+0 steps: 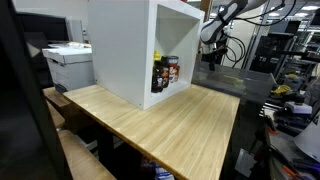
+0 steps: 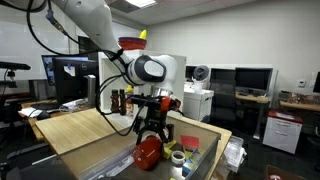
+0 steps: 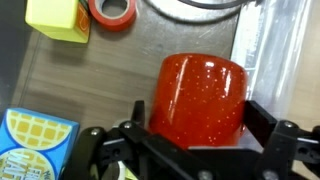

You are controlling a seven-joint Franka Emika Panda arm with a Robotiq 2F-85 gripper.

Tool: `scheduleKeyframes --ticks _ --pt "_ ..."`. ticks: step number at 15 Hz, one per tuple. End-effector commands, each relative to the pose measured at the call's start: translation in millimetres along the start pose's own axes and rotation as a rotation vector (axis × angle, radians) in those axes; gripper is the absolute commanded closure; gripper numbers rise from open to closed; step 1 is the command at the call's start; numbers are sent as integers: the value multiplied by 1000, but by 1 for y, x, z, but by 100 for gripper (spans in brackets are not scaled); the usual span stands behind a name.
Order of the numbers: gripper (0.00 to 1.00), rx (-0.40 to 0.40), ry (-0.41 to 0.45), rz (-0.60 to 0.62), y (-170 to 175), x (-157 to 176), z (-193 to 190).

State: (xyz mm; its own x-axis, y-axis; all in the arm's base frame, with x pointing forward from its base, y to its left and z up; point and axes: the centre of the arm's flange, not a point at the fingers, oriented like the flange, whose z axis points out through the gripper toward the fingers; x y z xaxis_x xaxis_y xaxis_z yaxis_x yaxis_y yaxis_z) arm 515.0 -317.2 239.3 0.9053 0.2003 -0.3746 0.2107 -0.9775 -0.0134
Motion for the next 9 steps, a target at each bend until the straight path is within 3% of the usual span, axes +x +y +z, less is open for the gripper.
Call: scheduleKeyframes --ticks 1,6,7,9 --pt "0 36 -24 -26 11 7 0" --pt "0 61 -73 -23 19 12 5" --pt "25 55 -73 -21 19 13 5" --pt "30 42 -75 -17 19 14 5"
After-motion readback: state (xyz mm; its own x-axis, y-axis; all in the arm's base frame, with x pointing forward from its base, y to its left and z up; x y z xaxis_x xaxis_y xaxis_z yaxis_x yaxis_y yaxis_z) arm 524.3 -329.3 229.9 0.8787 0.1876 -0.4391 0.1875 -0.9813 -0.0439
